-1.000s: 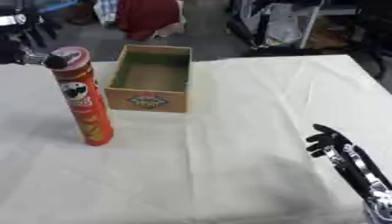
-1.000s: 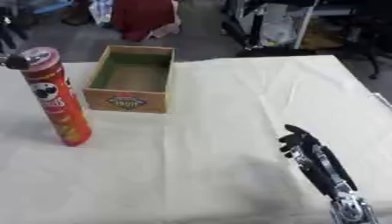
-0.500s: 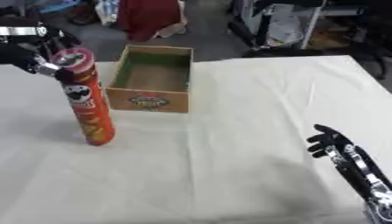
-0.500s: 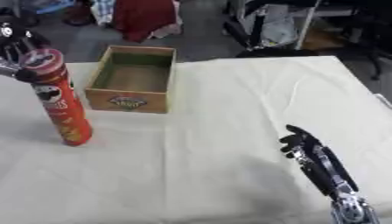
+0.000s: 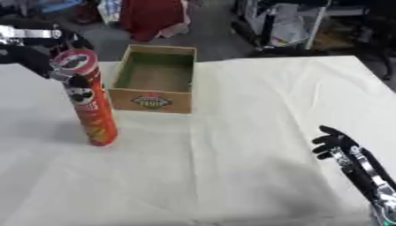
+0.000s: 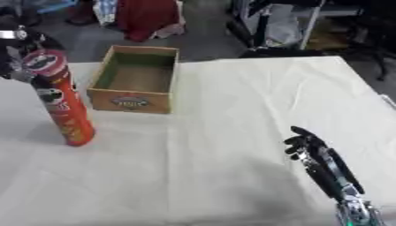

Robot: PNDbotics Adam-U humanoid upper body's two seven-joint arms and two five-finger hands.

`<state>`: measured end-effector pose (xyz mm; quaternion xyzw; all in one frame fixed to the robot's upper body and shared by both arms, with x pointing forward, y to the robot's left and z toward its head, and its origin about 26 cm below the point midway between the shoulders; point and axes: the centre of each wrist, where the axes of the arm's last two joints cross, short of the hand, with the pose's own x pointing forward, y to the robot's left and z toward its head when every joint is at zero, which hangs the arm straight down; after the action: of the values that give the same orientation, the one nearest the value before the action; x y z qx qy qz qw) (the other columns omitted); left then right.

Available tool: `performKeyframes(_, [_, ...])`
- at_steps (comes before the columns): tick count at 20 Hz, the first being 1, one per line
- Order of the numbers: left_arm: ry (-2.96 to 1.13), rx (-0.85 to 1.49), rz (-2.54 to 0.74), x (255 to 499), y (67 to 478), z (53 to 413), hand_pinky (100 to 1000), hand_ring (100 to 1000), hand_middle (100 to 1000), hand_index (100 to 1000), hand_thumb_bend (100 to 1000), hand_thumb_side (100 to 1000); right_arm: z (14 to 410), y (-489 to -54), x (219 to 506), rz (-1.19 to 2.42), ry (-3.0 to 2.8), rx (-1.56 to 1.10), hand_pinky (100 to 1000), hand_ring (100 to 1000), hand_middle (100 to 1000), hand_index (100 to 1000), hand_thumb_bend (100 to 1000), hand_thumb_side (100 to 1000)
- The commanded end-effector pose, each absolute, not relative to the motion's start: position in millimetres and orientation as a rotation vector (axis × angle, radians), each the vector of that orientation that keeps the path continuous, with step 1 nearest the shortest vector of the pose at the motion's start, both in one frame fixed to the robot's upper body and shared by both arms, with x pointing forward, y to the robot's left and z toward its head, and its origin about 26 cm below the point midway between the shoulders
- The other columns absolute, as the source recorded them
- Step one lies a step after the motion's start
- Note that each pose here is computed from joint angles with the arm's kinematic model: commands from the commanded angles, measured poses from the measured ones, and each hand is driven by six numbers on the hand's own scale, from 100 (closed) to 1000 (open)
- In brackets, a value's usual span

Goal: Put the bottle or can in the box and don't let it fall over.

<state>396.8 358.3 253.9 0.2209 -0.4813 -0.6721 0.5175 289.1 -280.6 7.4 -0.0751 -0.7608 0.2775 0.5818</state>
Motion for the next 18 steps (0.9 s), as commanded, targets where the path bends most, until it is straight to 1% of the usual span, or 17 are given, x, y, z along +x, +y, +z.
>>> performKeyframes(1, [-1.165,0.594,-1.617,396.7,358.7,267.4,596,627,719,928,734,663,13.6,-284.8,291.3,0.662,-1.791,-0.186,635,668,689,921,100,949])
performKeyframes(6, [-1.149,0.634,-1.627,398.5,356.3,263.3,575,608,702,920,692,647,13.6,-284.8,291.3,0.661,-1.792,-0.186,635,668,689,921,100,952])
performKeyframes(11, [-1.134,0.642,-1.635,399.3,357.0,260.7,531,581,689,916,607,624,13.7,-284.9,291.4,0.661,-1.792,-0.186,635,668,689,921,100,954])
performKeyframes(18, [-1.121,0.637,-1.624,399.5,360.9,258.6,494,544,666,916,561,596,13.7,-285.0,291.4,0.66,-1.792,-0.187,635,668,689,920,100,964])
